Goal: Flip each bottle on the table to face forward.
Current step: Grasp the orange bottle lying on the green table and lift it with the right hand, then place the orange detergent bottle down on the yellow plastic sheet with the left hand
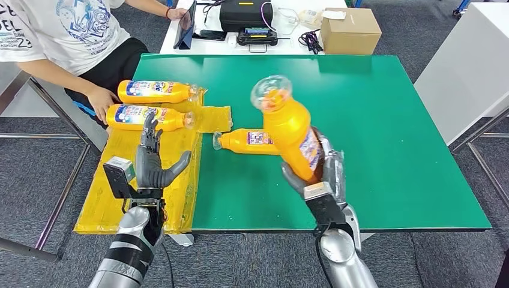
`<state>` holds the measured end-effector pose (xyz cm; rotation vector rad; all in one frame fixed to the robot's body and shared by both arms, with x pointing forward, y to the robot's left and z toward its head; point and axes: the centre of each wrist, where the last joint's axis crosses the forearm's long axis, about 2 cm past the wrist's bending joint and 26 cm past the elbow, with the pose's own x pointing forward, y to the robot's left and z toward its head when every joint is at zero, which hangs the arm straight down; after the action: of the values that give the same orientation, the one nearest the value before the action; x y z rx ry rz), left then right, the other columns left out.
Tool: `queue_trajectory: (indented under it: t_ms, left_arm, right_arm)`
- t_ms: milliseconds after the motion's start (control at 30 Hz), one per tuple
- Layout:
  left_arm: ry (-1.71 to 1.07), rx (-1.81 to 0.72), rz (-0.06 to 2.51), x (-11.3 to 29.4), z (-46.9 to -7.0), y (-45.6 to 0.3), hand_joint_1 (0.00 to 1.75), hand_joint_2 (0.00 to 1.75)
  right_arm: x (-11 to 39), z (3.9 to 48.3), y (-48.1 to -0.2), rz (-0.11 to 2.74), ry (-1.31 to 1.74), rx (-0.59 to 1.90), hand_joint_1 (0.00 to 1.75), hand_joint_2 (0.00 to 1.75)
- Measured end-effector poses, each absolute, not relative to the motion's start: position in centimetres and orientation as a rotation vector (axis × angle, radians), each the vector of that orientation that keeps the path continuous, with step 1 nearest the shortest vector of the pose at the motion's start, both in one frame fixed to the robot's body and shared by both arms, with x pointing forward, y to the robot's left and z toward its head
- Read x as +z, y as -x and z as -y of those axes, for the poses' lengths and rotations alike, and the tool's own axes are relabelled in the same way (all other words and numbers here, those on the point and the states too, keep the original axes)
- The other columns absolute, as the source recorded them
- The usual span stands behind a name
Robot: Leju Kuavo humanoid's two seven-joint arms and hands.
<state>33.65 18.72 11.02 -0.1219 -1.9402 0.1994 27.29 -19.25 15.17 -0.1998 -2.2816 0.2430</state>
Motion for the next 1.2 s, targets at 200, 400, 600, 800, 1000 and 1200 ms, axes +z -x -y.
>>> queue_trajectory:
  t_ms: [200, 400, 600, 800, 1000, 1200]
  left_arm:
    - [0.444, 0.174, 1.836, 10.6, -17.9, -32.7, 0.0, 1.75]
    - [0.672, 0.09, 1.764, 9.9, -16.7, -31.2, 0.0, 1.75]
    - [0.827, -0.024, 1.692, 9.1, -15.2, -29.7, 0.0, 1.75]
    - [0.858, -0.099, 1.659, 8.6, -14.3, -28.8, 0.0, 1.75]
    - [0.865, -0.123, 1.646, 8.4, -14.1, -28.5, 0.0, 1.75]
    - [0.833, -0.139, 1.647, 8.4, -14.0, -28.5, 0.0, 1.75]
  right_arm:
    - [14.2, 20.3, -26.7, 2.249, 0.271, 0.181, 1.75, 1.75]
    - [12.7, 20.1, -26.2, 2.204, 0.283, 0.206, 1.75, 1.75]
    - [11.2, 18.6, -26.1, 2.147, 0.229, 0.248, 1.75, 1.75]
    - [10.5, 16.1, -26.2, 2.119, 0.154, 0.316, 1.75, 1.75]
    - [10.3, 14.9, -26.3, 2.106, 0.119, 0.337, 1.75, 1.75]
    - [10.2, 13.2, -26.2, 2.097, 0.061, 0.395, 1.75, 1.75]
